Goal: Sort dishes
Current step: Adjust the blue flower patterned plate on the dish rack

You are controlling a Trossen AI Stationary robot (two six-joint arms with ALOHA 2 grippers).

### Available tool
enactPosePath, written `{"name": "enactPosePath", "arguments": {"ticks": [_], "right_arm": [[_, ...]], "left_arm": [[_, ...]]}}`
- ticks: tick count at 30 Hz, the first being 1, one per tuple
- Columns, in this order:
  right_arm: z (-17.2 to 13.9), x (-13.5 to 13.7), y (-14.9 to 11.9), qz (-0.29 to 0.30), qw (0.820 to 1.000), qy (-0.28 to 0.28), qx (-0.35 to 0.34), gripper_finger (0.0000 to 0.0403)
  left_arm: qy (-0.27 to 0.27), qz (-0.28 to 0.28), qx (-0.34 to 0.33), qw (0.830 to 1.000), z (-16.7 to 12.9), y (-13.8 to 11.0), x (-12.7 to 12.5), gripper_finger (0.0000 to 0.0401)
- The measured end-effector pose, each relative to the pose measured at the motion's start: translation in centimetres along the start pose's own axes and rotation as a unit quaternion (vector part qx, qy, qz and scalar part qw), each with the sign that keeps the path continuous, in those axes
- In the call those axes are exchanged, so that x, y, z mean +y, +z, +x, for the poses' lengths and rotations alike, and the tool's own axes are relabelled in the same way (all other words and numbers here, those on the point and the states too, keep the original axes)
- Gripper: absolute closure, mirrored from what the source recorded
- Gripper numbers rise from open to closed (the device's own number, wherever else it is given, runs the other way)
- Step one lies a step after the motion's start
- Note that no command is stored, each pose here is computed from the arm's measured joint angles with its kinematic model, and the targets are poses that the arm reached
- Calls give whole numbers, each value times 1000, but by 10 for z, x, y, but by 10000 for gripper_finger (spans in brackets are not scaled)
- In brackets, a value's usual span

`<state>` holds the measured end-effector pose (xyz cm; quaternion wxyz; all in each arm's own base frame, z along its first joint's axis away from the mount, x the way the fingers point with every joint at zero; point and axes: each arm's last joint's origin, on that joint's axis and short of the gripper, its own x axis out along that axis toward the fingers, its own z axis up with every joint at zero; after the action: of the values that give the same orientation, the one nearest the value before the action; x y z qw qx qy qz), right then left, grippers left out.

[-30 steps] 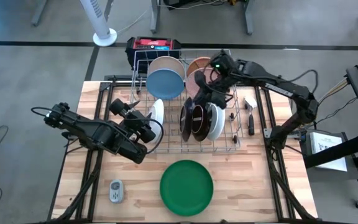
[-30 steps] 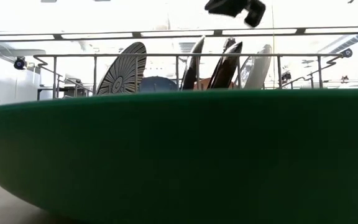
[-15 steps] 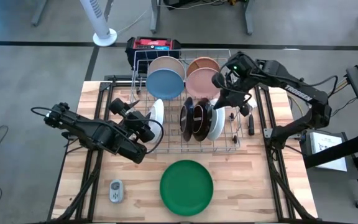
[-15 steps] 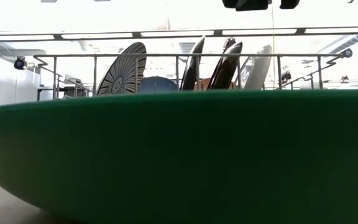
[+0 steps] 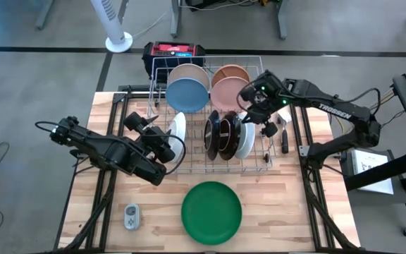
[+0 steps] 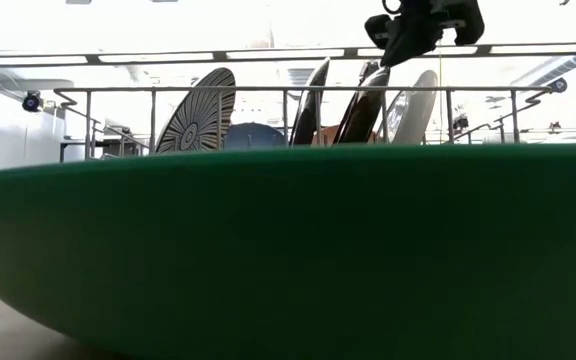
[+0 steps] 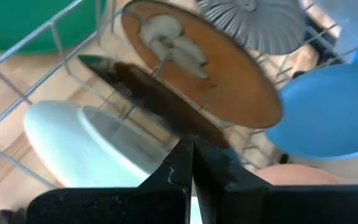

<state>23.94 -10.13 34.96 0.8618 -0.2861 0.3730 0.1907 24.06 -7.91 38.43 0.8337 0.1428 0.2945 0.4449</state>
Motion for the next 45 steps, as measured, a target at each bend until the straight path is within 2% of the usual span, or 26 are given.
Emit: {"name": "enactPosePath", "arguments": {"ticks": [6, 11, 16, 21, 31, 45], "right_arm": [[-11, 10, -1, 3, 999, -45, -7, 403], [-17, 15, 2, 19, 998, -51, -15, 403], [-1, 16, 2, 24, 999, -26, -3, 403], [8, 16, 0, 40, 997, -48, 54, 403], [21, 17, -1, 29, 997, -59, 42, 403], [21, 12, 4, 4, 996, -91, 18, 403]], "left_arm": [[0, 1, 0, 1000, 0, 0, 0, 117], [1, 1, -1, 1000, 0, 0, 0, 117], [4, 1, -5, 1000, 0, 0, 0, 117], [7, 0, -7, 1000, 0, 0, 0, 117], [7, -1, -8, 1000, 0, 0, 0, 117], [7, -3, -8, 1000, 0, 0, 0, 117]]}}
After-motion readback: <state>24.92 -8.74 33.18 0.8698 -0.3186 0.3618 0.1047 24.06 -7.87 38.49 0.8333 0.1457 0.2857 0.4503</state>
